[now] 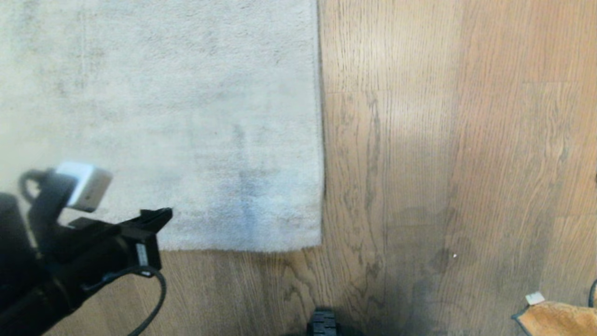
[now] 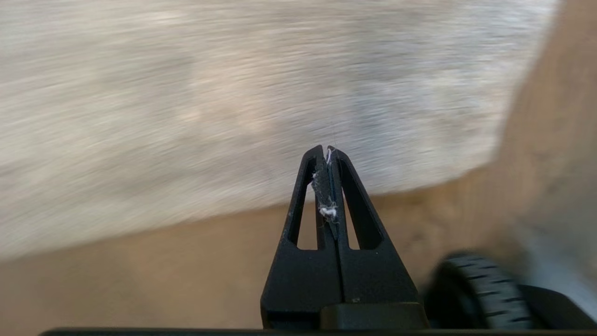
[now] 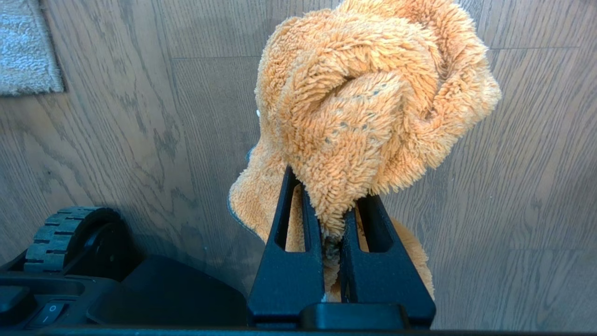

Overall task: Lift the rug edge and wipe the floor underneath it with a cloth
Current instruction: Put down the rag

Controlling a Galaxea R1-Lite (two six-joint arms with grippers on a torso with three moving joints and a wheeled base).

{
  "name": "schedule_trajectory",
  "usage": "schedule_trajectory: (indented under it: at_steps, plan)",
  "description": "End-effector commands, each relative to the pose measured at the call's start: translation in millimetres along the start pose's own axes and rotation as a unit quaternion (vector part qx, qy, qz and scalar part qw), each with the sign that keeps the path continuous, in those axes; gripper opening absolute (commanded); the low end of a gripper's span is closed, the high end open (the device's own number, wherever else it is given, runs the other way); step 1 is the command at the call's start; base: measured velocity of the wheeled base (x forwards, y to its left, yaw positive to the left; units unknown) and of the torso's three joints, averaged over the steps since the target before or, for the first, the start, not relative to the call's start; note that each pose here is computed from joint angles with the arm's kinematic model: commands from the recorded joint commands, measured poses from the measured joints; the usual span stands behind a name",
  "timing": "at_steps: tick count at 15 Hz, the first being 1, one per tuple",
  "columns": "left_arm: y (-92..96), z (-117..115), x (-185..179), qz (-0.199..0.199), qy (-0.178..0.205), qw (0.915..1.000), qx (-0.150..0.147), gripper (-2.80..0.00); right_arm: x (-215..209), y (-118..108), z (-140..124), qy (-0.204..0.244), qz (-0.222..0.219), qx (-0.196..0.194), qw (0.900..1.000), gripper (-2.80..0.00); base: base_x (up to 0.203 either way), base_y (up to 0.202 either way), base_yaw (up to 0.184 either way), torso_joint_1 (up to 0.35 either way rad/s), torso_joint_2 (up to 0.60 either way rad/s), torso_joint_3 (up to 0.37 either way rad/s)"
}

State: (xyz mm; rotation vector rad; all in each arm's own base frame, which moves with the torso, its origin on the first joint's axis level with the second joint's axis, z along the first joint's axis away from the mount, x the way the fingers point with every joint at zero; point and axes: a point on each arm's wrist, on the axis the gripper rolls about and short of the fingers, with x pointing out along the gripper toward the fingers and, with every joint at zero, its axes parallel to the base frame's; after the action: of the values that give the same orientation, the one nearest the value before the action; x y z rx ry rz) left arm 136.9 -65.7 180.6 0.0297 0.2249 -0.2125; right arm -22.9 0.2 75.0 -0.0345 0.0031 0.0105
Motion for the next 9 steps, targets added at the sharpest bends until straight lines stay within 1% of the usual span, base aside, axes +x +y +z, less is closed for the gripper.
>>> schedule_trajectory:
  at_steps: [1,3,4,5,7,9]
  plan:
    - [24.9,-2.8,-53.3,0.047,-0.073,0.996,-0.02,-2.8,0.1,0.0,0.0,0.001,0.0,0.0,1.0,-2.8,0.0,0.0,0.0,0.0,0.0,0.0]
    - [35.3,-15.0,-75.1,0.089,-0.095,0.9912,-0.023,-2.8,0.1,0.0,0.0,0.001,0.0,0.0,1.0,-2.8,0.0,0.0,0.0,0.0,0.0,0.0]
    - [39.6,-21.0,-83.8,0.115,-0.106,0.9874,-0.025,-2.8,0.1,0.0,0.0,0.001,0.0,0.0,1.0,-2.8,0.0,0.0,0.0,0.0,0.0,0.0]
    - [42.0,-26.3,-90.8,0.129,-0.116,0.9846,-0.024,-2.8,0.1,0.0,0.0,0.001,0.0,0.0,1.0,-2.8,0.0,0.0,0.0,0.0,0.0,0.0]
    - [42.5,-40.1,-104.4,0.127,-0.136,0.9823,-0.019,-2.8,0.1,0.0,0.0,0.001,0.001,0.0,1.0,-2.8,0.0,0.0,0.0,0.0,0.0,0.0]
    - [40.8,-61.6,-113.7,0.126,-0.145,0.9813,-0.013,-2.8,0.1,0.0,0.0,0.001,0.001,0.0,1.0,-2.8,0.0,0.0,0.0,0.0,0.0,0.0]
